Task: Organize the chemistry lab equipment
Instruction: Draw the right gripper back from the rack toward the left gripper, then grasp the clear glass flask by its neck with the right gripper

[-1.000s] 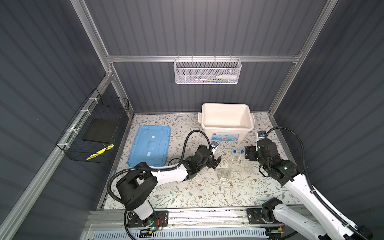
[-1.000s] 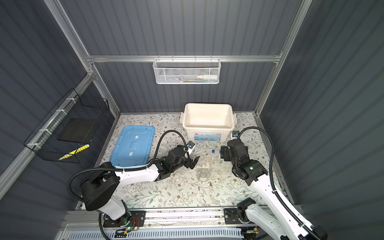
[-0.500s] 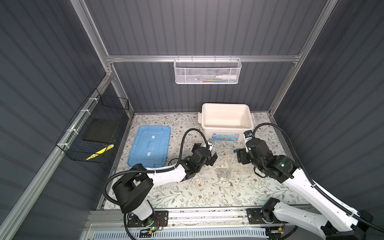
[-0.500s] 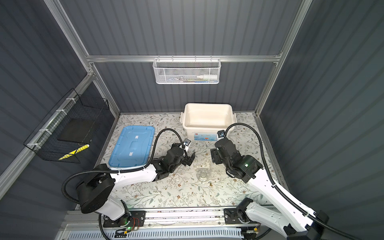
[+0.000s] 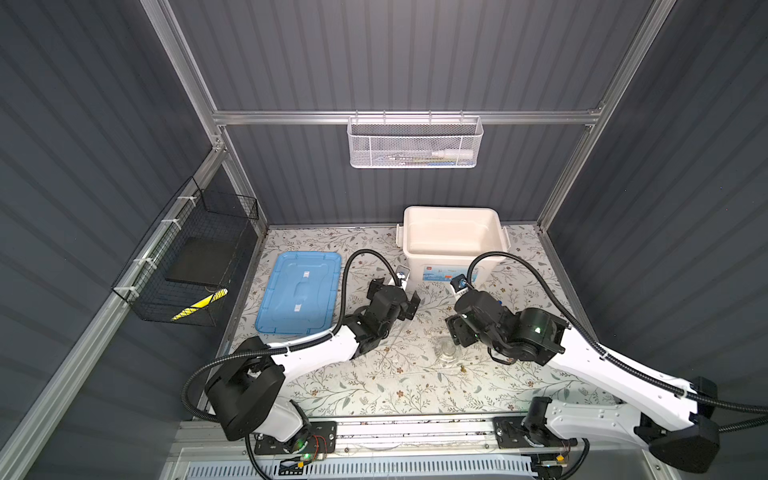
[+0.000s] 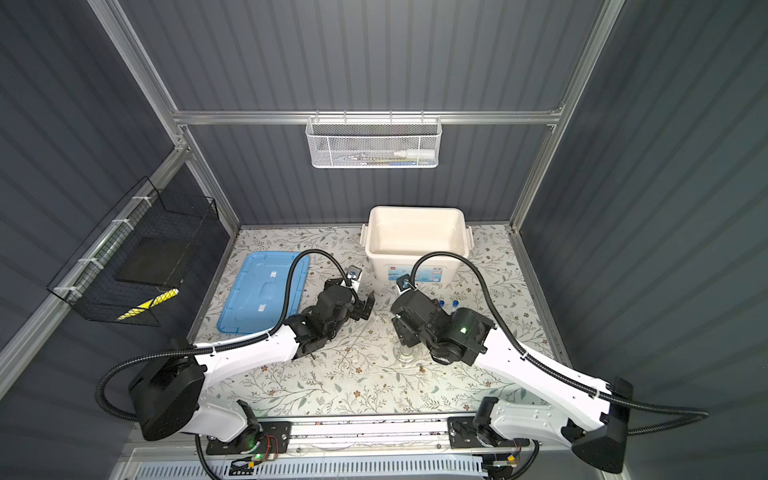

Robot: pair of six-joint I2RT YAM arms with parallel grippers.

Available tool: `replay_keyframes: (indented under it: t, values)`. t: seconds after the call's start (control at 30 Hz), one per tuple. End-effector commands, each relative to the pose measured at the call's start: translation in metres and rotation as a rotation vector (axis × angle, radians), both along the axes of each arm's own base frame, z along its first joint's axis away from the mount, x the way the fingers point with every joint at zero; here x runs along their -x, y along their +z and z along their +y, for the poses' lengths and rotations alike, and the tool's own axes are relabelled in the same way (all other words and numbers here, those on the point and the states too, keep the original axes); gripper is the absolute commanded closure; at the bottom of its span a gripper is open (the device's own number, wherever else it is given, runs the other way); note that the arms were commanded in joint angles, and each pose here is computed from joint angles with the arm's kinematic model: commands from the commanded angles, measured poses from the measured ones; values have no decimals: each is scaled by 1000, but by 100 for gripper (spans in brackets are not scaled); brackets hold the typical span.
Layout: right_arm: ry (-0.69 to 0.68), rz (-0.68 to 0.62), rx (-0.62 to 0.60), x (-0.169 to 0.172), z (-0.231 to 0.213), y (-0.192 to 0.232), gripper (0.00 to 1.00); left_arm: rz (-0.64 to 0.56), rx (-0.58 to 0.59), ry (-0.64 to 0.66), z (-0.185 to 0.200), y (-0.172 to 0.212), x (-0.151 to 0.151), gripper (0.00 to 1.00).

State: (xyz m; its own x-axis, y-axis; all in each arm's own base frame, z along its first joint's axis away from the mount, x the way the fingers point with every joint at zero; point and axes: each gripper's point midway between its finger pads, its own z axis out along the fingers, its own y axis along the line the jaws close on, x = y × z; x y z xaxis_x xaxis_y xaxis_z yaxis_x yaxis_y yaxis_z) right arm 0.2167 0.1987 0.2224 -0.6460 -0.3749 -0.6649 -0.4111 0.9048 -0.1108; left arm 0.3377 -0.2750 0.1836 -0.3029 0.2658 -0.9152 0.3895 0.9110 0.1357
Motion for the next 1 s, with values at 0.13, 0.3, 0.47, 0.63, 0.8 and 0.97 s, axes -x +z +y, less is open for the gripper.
replay_keyframes:
  t: [0.13,0.3,0.47,0.63,0.8,0.97]
  values:
    - [-36,136,-42,20,8,-28,29,27,44,84,34,1,-2,0]
    - [-51,212,-64,29,13,-47,34,31,31,106,42,0,-3,0]
    - [-85,285,-17,38,8,-77,39,35,39,110,42,-2,-4,0]
    - [-103,295,-3,37,6,-93,44,47,35,103,40,-6,-4,0]
    - [-107,322,25,36,9,-105,50,57,33,99,39,-9,-3,0]
    - [-111,338,8,29,10,-112,57,56,34,98,41,-10,-2,0]
